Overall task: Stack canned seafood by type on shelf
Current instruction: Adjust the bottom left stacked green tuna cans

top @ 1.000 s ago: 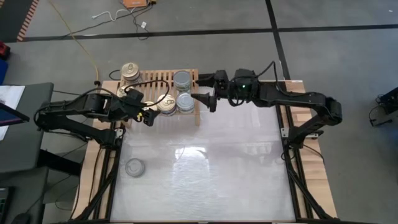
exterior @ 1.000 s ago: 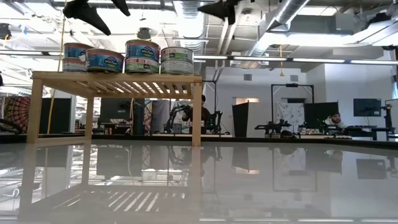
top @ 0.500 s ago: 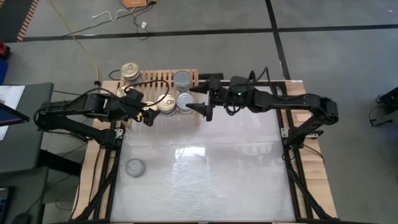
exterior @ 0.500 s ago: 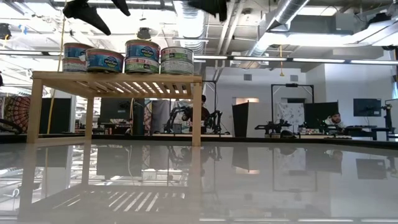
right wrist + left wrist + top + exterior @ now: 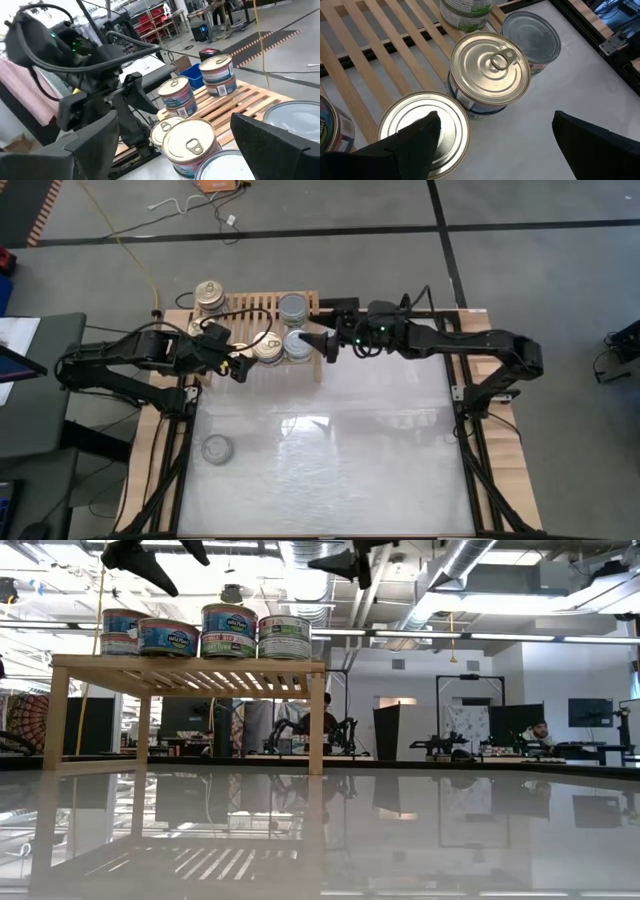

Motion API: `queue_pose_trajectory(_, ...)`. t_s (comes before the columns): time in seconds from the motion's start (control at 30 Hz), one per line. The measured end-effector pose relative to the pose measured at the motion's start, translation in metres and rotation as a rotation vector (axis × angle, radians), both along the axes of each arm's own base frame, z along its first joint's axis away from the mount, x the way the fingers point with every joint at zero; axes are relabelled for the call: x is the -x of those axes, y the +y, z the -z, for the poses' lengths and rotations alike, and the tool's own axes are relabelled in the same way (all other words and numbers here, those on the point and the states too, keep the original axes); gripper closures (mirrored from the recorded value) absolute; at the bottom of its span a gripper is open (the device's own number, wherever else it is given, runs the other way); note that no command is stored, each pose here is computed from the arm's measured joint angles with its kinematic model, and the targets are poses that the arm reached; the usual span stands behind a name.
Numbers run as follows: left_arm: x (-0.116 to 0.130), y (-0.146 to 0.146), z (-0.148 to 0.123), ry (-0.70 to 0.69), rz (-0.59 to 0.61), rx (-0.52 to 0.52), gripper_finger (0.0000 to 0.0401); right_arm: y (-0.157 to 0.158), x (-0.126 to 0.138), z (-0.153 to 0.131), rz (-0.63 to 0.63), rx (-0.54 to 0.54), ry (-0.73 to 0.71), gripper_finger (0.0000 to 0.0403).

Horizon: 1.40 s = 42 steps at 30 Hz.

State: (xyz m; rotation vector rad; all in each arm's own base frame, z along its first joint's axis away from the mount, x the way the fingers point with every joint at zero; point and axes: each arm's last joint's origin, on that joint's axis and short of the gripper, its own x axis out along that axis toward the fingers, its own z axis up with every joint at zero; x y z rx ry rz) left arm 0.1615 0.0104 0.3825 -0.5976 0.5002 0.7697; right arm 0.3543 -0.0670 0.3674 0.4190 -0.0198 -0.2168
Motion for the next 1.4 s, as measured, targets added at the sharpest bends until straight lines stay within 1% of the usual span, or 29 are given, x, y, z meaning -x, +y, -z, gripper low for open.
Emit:
queue_pose_trajectory(0.07, 0.0, 0.0, 0.0, 0.0, 0.001, 0.0, 0.0034, -0.001, -0.005, 0.004, -0.001, 0.003, -0.007, 0.0003)
queue_pose_trajectory(0.13, 0.0, 0.0, 0.0, -0.002, 0.0, 0.001, 0.0034, 0.002, -0.015, 0.009, -0.014, 0.035, -0.013, 0.0003)
queue_pose_trajectory(0.23, 0.0, 0.0, 0.0, -0.01, -0.001, 0.012, 0.0034, 0.011, -0.036, 0.017, -0.051, 0.138, 0.034, 0.0003)
queue_pose_trajectory(0.3, 0.006, 0.0, -0.003, -0.016, 0.005, 0.002, 0.0034, 0.018, -0.052, 0.02, -0.081, 0.229, 0.1, 0.0003)
queue_pose_trajectory(0.4, 0.027, 0.001, -0.012, -0.089, -0.014, -0.021, 0.0034, 0.023, -0.072, 0.016, -0.105, 0.327, 0.216, 0.0003)
queue_pose_trajectory(0.47, 0.048, 0.001, -0.019, -0.144, -0.007, -0.032, 0.0034, 0.022, -0.081, 0.011, -0.116, 0.37, 0.296, 0.0003)
queue_pose_trajectory(0.57, 0.07, 0.001, -0.025, -0.207, 0.011, -0.038, 0.0034, 0.017, -0.094, 0.005, -0.134, 0.443, 0.394, 0.0003)
queue_pose_trajectory(0.63, 0.08, 0.001, -0.027, -0.24, 0.02, -0.036, 0.0034, 0.012, -0.103, 0.0, -0.139, 0.474, 0.432, 0.0003)
queue_pose_trajectory(0.77, 0.087, 0.001, -0.024, -0.237, 0.025, -0.035, 0.0034, -0.001, -0.116, -0.001, -0.146, 0.476, 0.51, 0.0003)
queue_pose_trajectory(0.93, 0.088, 0.001, -0.021, -0.203, 0.029, -0.028, 0.0034, -0.016, -0.13, 0.001, -0.14, 0.466, 0.518, 0.0003)
queue_pose_trajectory(1.03, 0.088, 0.001, -0.02, -0.194, 0.029, -0.028, 0.0034, -0.022, -0.135, 0.007, -0.175, 0.449, 0.526, 0.0003)
queue_pose_trajectory(1.13, 0.089, 0.001, -0.02, -0.192, 0.029, -0.028, 0.0034, -0.023, -0.136, 0.014, -0.181, 0.425, 0.559, 0.0003)
queue_pose_trajectory(1.27, 0.089, 0.001, -0.02, -0.19, 0.029, -0.028, 0.0034, -0.025, -0.135, 0.012, -0.175, 0.425, 0.553, 0.0003)
queue_pose_trajectory(1.33, 0.089, 0.001, -0.02, -0.19, 0.027, -0.029, 0.0034, -0.027, -0.134, 0.014, -0.181, 0.423, 0.573, 0.0003)
queue_pose_trajectory(1.4, 0.089, 0.001, -0.02, -0.19, 0.022, -0.033, 0.0034, -0.028, -0.137, 0.023, -0.202, 0.414, 0.596, 0.0003)
